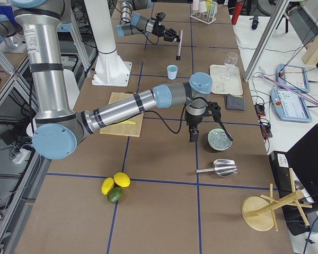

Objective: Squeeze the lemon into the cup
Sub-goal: 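Carry the muddler with the left gripper over the blue cup, then press the muddler down into the cup onto the lemon with the left gripper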

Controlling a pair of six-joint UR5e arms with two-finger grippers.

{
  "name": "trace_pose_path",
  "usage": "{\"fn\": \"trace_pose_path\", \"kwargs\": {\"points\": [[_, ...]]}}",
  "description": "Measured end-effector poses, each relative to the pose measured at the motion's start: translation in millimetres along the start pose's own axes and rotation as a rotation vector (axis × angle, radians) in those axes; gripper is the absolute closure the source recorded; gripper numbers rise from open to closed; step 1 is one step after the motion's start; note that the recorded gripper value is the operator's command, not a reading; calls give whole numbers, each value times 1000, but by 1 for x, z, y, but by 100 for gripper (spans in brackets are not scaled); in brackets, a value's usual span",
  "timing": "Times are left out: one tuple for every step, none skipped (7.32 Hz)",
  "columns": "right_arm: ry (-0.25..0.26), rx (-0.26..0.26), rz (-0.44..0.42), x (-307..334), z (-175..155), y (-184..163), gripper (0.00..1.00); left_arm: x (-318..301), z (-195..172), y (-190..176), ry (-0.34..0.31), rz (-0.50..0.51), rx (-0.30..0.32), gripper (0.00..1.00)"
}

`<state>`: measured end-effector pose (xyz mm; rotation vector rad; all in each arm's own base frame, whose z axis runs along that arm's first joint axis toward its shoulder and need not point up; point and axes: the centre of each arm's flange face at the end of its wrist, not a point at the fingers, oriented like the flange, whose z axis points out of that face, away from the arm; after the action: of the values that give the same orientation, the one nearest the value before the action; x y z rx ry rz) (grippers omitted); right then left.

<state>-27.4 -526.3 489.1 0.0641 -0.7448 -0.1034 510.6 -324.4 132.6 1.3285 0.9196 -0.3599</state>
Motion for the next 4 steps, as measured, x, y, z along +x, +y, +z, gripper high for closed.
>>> {"fn": "trace_pose_path", "kwargs": {"points": [[0,0,2,0,0,0,0,2,3,8,7,11,-17,100],[0,-1,3,0,0,0,0,3,6,16,7,23,-28,100],[0,-1,5,0,1,0,0,8,10,22,7,29,-34,100],[0,-1,7,1,1,0,0,14,11,24,10,28,-37,100]]}}
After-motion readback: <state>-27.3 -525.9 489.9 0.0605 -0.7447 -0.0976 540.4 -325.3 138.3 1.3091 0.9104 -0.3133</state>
